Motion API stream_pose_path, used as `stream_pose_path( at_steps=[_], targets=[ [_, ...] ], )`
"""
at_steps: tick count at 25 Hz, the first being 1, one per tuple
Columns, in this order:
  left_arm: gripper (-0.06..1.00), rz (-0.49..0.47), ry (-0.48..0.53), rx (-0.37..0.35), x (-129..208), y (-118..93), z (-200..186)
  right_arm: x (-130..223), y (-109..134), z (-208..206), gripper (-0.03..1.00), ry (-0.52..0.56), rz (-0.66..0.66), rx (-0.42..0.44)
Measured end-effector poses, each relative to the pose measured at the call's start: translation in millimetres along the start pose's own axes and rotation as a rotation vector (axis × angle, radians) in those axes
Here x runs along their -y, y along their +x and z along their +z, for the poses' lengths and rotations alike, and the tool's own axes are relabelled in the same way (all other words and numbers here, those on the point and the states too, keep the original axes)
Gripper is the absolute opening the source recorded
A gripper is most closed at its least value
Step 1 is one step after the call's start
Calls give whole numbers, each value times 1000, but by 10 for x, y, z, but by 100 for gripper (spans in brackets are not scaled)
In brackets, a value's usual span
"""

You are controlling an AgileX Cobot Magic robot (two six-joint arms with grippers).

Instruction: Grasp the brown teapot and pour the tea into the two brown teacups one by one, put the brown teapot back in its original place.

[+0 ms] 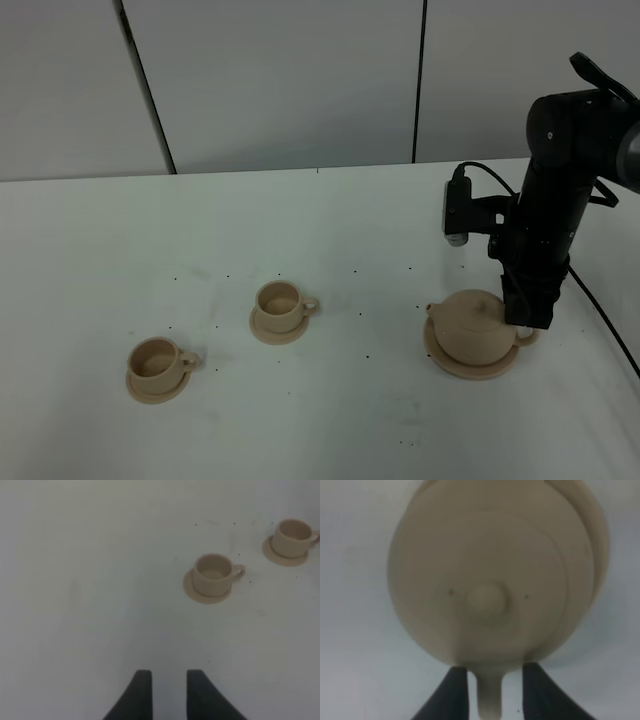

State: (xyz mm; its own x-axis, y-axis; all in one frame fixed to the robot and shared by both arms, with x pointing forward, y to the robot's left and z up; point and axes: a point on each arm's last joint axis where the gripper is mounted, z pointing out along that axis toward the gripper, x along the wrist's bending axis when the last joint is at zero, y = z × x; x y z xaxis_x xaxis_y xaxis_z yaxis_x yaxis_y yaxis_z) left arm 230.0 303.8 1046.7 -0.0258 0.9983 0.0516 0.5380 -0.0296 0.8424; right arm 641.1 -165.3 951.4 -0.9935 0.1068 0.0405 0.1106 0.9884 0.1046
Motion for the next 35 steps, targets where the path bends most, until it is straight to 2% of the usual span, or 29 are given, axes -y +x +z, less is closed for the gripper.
stream_pose_path(
  at_steps=[35],
  targets=[
    [24, 0, 0, 0, 0, 0, 0, 50, -30, 162, 29, 60, -11, -30]
  ],
)
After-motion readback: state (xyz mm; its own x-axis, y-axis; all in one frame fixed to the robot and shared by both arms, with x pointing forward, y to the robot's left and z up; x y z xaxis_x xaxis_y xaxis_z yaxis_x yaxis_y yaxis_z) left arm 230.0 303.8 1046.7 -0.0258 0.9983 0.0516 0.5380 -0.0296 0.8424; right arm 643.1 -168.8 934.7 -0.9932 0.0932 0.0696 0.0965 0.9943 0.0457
